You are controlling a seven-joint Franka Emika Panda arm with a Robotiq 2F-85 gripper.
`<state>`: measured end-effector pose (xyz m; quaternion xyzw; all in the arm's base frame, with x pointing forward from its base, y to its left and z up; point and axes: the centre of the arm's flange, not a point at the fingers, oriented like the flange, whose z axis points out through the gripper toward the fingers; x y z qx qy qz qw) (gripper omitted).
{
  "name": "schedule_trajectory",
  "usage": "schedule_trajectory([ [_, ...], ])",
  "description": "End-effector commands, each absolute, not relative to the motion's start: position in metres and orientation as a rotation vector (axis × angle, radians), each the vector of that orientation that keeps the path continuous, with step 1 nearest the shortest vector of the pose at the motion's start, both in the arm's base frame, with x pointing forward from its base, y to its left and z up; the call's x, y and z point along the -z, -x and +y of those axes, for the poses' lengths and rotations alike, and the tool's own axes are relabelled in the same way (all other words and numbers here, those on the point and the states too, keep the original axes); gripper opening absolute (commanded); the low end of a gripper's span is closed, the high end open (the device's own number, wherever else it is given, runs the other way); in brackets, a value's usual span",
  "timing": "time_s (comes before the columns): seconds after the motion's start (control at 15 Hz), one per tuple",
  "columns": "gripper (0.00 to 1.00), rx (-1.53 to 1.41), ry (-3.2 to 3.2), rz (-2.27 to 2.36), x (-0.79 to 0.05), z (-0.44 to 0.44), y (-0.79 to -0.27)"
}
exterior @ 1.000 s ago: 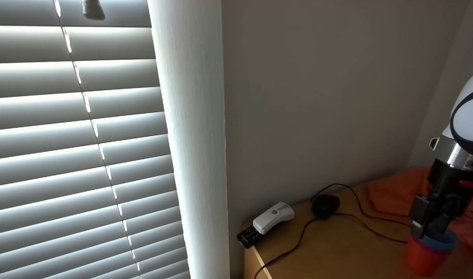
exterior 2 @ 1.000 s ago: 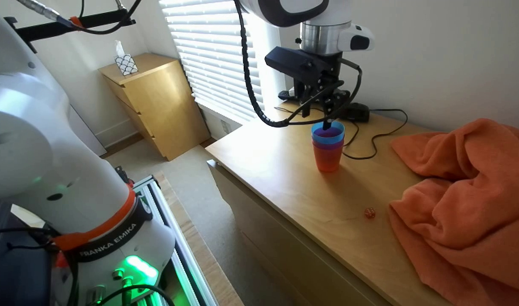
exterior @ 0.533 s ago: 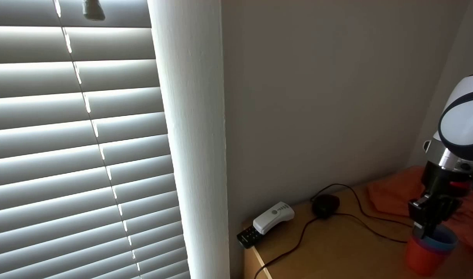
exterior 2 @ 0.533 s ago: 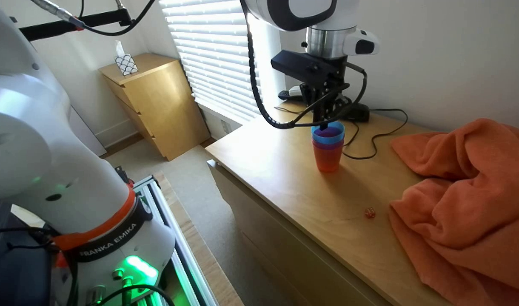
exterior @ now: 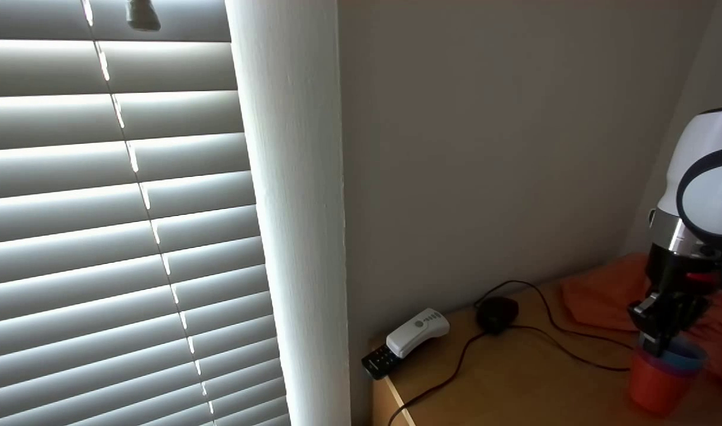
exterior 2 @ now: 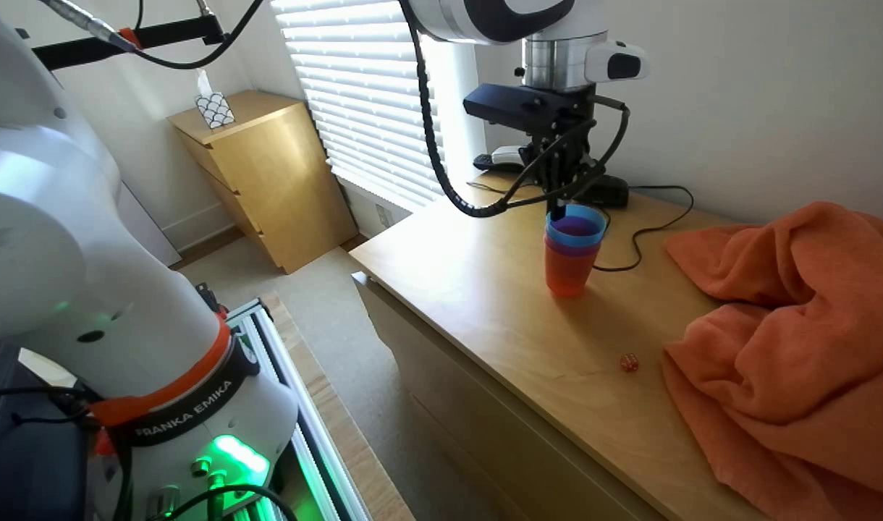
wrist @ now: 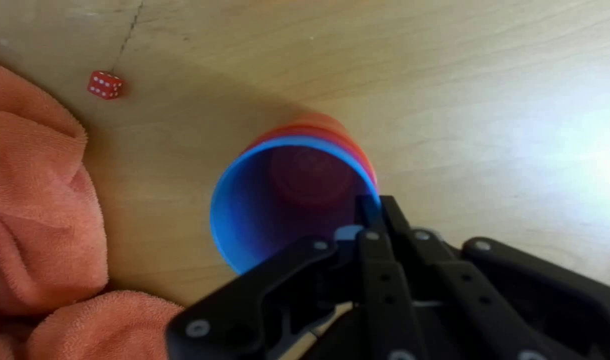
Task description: Unstack the cups
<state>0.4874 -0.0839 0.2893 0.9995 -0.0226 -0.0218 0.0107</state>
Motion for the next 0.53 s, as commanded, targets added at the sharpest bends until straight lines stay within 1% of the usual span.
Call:
schedule_trajectory([
  [0.0,0.01,0.143,-3.151,-0.085,-0.290,-0.077,-0.484],
  [0.07,0.01,0.139,-3.132,-0.211,-0.287,-0.075,-0.484],
  [0.2,0.01,0.171,-3.163,-0.130,-0.288,-0.068,-0.481],
  [0.27,0.01,0.096,-3.080,-0.229,-0.289,-0.067,-0.480],
  [0.4,0.01,0.172,-3.158,-0.194,-0.291,-0.063,-0.480],
  [0.47,0.01,0.101,-3.064,-0.304,-0.293,-0.065,-0.479],
])
